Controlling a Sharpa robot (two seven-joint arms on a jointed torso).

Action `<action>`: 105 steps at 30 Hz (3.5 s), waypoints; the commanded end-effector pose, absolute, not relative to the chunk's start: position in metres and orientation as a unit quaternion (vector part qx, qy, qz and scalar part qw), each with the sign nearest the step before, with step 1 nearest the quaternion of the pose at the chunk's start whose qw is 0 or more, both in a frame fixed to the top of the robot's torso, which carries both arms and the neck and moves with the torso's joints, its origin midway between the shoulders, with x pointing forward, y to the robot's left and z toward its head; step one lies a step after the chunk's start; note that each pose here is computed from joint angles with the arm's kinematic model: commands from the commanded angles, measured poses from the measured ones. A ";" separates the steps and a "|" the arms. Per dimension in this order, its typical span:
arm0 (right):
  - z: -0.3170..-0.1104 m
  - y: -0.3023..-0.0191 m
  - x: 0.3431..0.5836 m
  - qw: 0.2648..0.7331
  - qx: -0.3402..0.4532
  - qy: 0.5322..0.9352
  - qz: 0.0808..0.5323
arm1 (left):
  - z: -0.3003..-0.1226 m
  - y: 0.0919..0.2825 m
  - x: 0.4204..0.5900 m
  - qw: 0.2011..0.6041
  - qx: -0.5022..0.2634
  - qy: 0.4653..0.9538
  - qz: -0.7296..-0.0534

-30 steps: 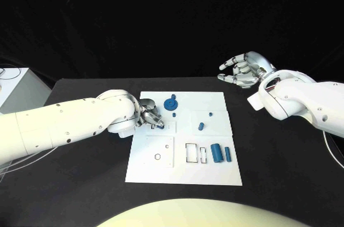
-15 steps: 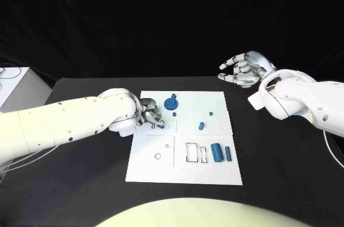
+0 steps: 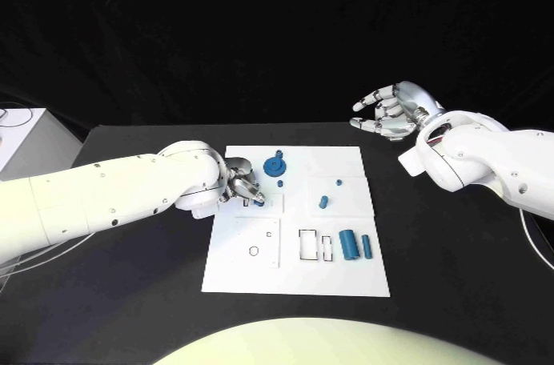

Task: Assemble the parts on the task board

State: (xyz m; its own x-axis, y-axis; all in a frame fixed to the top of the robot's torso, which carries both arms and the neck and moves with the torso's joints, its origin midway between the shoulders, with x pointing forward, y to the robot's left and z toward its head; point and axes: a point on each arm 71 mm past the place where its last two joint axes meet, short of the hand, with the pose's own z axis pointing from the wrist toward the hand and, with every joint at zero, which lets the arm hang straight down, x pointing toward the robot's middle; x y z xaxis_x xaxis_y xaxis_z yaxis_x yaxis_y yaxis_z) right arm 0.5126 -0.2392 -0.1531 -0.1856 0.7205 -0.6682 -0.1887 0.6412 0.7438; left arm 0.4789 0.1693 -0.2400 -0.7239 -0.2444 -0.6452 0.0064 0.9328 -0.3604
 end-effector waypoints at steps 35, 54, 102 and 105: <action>-0.155 -0.236 0.512 0.600 0.188 0.678 0.380 | -0.245 0.157 0.477 0.348 -0.051 0.919 -0.178; -0.156 -0.238 0.511 0.599 0.188 0.679 0.380 | -0.246 0.156 0.479 0.349 -0.050 0.919 -0.176; -0.162 -0.242 0.510 0.597 0.193 0.681 0.378 | -0.216 0.171 0.480 0.360 -0.057 0.911 -0.195; -0.162 -0.242 0.510 0.597 0.194 0.681 0.378 | -0.210 0.174 0.481 0.354 -0.054 0.913 -0.195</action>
State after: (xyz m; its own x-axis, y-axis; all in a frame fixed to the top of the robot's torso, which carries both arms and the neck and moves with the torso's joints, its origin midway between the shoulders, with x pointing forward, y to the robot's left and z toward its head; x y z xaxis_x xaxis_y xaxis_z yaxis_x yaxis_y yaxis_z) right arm 0.5107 -0.2436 -0.1621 -0.1998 0.7185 -0.6662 -0.1738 0.6431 0.7458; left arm 0.4833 0.1751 -0.2104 -0.7125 -0.2667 -0.6490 0.0211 0.9164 -0.3998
